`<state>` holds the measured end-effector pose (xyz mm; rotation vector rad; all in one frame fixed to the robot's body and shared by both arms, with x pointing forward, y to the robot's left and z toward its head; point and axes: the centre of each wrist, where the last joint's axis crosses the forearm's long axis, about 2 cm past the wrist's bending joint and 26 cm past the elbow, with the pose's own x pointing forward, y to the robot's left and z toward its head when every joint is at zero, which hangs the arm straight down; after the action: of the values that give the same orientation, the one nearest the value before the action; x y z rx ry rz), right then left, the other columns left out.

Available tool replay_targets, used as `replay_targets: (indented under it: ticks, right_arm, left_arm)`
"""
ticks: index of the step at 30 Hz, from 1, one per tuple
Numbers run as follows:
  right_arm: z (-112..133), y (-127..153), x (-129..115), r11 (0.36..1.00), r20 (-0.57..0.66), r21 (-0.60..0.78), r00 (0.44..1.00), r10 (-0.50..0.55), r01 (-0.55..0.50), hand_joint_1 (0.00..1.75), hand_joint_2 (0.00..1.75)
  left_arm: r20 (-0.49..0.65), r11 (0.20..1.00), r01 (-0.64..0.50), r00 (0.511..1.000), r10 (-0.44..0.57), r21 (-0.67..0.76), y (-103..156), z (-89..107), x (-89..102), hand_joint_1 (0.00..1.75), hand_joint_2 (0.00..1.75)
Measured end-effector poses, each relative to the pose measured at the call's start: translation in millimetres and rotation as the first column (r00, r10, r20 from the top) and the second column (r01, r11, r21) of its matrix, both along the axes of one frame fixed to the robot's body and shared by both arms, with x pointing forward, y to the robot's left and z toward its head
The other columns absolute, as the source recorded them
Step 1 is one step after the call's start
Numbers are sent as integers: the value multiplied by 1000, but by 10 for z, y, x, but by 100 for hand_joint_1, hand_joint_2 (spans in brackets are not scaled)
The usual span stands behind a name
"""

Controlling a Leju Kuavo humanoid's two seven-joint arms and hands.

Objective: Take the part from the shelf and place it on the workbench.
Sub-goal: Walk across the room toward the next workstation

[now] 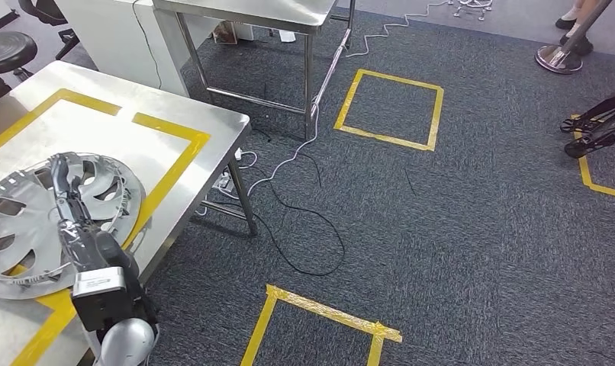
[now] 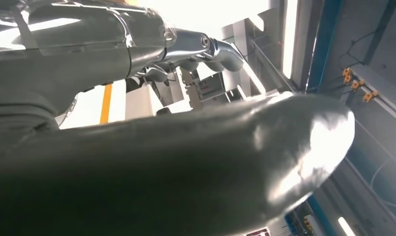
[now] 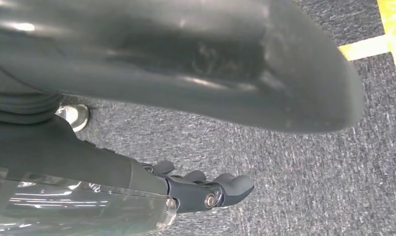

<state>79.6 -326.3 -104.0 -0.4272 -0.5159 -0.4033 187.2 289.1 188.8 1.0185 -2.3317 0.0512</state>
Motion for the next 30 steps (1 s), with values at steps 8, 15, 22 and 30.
replay_targets:
  ticks: [8,15,22,30]
  right_arm:
    - [2,16,2,1000,-8,-29,1000,-4,4,0,0]
    - [-4,45,-24,1000,-15,-28,1000,-3,3,0,0]
    - [2,48,9,1000,-9,-26,1000,-11,10,0,0]
    - [1,46,3,1000,-11,-27,1000,-12,11,0,0]
  left_arm:
    - [-2,1000,2,1000,-2,-2,-8,4,-1,0,0]
    - [2,1000,19,1000,-19,-20,-38,7,1,0,0]
    - [10,999,35,999,-35,-36,-56,-1,5,0,0]
    - [0,998,39,999,-39,-40,-58,-31,10,0,0]
